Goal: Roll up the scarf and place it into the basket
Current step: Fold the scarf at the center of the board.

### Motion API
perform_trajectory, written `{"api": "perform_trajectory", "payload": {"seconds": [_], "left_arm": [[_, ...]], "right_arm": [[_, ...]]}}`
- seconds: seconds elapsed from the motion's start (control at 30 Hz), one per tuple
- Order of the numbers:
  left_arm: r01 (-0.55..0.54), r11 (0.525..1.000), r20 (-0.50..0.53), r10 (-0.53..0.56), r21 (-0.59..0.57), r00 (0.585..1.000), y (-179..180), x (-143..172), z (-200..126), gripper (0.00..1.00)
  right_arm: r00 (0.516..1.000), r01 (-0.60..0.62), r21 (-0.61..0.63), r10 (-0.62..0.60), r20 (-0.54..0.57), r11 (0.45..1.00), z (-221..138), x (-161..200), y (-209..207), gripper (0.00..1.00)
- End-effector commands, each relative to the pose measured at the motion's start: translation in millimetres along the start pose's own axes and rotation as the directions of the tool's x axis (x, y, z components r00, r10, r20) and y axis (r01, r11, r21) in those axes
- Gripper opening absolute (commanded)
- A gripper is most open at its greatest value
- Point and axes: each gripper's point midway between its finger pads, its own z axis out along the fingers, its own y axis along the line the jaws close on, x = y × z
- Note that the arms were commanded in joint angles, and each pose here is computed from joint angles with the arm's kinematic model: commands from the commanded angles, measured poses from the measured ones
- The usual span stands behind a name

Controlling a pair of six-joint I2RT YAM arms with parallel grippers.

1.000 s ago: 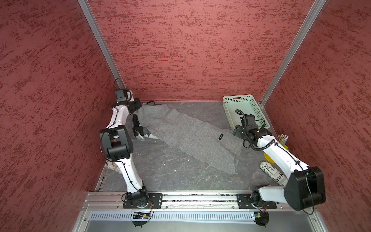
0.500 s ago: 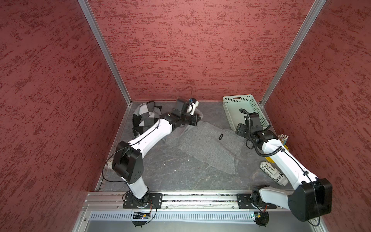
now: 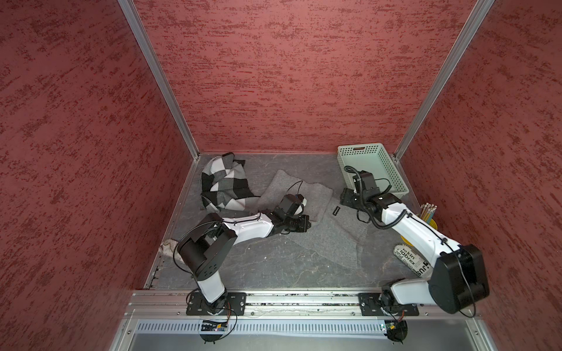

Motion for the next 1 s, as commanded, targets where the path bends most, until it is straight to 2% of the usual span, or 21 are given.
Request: {"api": "perform_trajectory", "payload": {"seconds": [0.0, 0.27, 0.5, 0.8, 0.97], "left_arm": [[0.019, 0.999, -0.005, -0.019, 0.035, 1.000, -5.1, 1.4, 5.5, 0.00], [0.024, 0.999, -0.017, -0.023, 0.026, 1.000, -0.6, 6.5, 1.9, 0.00], [0.040, 0.998, -0.026, -0.039, 0.038, 0.999, 0.5, 7.3, 3.5, 0.00], [0.050, 0.998, -0.037, -0.048, 0.045, 0.998, 2.4, 6.7, 5.1, 0.00], [0.052, 0.998, -0.037, -0.050, 0.045, 0.998, 3.6, 5.4, 4.8, 0.00]], "right_arm": [[0.999, -0.035, -0.073, 0.036, 0.009, 0.997, 23.1, -7.4, 28.3, 0.67], [1.000, -0.015, 0.061, 0.014, 0.015, 0.998, 83.8, -26.2, 30.9, 0.62], [1.000, -0.005, 0.083, 0.008, -0.030, 0.997, 122.8, -25.9, 29.8, 0.62], [0.997, -0.018, 0.104, 0.026, -0.077, 0.994, 151.4, -14.5, 17.0, 0.61], [0.998, -0.003, 0.073, 0.008, -0.066, 0.997, 156.2, -20.9, 23.5, 0.53]]}}
